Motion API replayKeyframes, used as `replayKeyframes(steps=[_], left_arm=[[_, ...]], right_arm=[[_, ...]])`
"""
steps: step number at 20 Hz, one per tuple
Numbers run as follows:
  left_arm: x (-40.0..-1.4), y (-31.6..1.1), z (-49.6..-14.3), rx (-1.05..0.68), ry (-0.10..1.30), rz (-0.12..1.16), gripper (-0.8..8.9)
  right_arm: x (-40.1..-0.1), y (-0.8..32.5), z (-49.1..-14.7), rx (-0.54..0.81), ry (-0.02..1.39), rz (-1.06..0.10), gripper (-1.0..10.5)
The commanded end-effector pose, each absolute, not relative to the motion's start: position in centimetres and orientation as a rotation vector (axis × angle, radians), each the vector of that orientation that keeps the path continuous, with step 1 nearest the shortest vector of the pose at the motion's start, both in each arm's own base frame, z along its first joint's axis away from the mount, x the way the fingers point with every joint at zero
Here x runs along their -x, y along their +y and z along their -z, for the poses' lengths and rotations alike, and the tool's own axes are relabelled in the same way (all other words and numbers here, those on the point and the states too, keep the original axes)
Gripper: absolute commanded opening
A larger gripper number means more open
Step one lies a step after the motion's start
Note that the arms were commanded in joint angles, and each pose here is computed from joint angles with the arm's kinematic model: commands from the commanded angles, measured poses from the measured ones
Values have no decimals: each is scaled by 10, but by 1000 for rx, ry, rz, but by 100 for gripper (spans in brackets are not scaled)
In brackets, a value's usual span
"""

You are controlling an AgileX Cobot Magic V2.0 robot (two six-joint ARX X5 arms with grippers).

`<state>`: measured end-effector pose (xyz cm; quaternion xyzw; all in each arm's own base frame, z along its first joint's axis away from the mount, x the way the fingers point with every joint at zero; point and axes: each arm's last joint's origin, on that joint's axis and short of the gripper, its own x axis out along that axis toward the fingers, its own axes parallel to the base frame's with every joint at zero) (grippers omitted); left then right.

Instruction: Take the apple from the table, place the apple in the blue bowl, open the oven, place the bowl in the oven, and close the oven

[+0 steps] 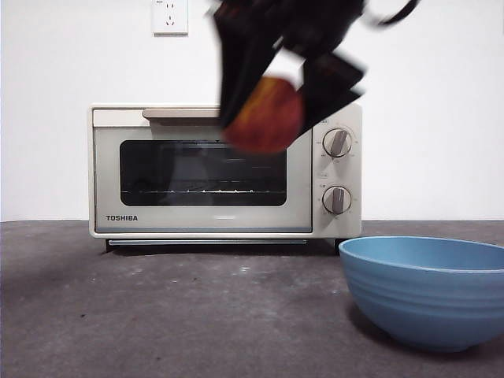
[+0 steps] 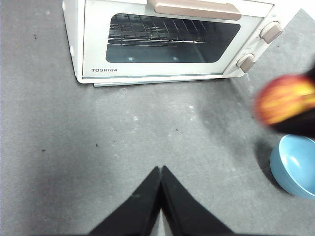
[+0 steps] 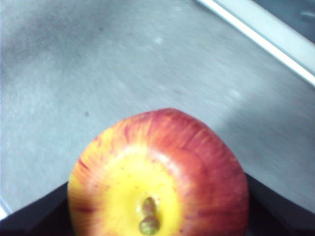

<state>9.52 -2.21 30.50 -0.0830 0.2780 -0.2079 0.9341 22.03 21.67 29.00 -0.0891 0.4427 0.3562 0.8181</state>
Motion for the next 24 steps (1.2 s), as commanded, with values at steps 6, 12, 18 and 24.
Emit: replayKeyframes(steps=[6, 12, 18, 24], left_arm=[[-95, -22, -312, 154, 539, 433, 7], [-95, -22, -312, 155, 540, 433, 7], [-95, -22, -312, 155, 540, 434, 7], [-95, -22, -312, 155, 540, 434, 7]], right_arm=[[-167, 152, -270, 182, 903, -665, 298], [-156, 140, -211, 120, 915, -635, 310], [-155, 135, -179, 120, 941, -581, 344], [-157, 136, -167, 134, 1001, -566, 417]])
